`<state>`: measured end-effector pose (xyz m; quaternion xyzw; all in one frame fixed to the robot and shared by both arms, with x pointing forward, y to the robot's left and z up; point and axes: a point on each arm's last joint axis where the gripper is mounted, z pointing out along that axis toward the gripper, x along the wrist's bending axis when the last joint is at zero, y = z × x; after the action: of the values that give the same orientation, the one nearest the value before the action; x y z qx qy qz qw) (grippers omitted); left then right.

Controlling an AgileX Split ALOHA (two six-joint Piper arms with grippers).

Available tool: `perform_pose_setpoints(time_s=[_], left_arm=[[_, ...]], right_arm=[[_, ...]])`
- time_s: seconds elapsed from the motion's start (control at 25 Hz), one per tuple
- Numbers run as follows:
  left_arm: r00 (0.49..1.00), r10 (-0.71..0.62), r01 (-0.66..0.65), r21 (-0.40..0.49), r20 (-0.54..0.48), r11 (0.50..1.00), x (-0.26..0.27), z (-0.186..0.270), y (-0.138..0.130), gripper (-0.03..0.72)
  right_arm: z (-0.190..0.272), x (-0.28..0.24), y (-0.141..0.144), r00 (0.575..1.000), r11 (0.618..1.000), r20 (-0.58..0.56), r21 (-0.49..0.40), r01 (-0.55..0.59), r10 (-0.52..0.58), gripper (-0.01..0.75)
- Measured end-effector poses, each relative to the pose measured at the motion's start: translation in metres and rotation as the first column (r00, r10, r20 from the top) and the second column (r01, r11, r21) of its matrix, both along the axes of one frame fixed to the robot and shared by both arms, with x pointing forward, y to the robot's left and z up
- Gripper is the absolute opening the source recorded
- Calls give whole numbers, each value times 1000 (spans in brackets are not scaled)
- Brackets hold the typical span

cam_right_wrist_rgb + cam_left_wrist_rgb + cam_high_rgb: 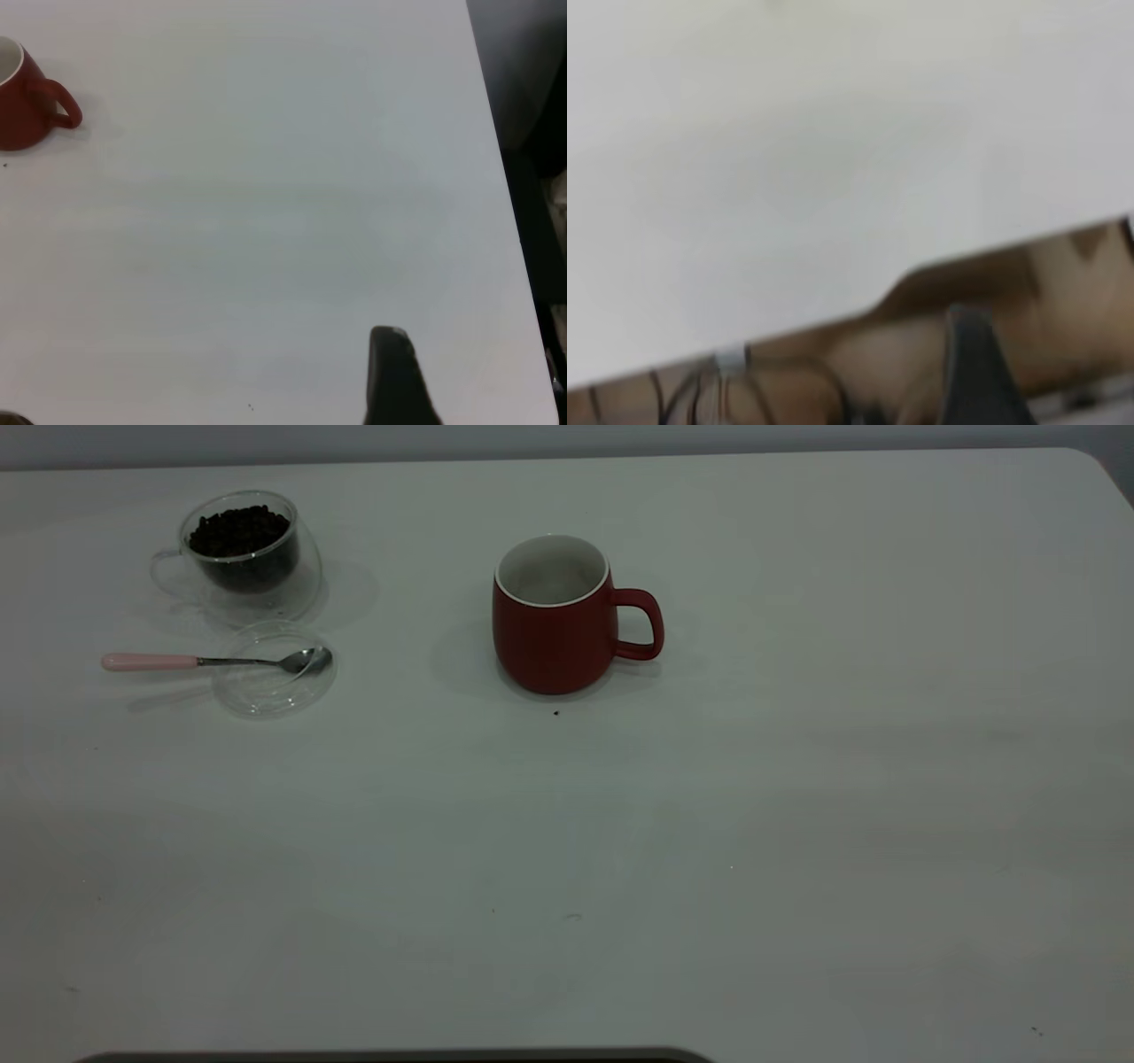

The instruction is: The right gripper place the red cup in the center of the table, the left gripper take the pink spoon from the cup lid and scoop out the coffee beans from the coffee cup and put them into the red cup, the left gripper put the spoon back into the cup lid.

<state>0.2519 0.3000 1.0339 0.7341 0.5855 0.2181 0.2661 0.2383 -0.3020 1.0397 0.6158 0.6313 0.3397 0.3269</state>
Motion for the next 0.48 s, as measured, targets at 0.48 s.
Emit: perform_pose_setpoints(time_s=[0.48], left_arm=[[962, 204, -199, -44, 183, 979, -29, -1, 4, 480]], right_arm=[[0, 0, 0, 1000, 1000, 0, 0, 0, 0, 486]])
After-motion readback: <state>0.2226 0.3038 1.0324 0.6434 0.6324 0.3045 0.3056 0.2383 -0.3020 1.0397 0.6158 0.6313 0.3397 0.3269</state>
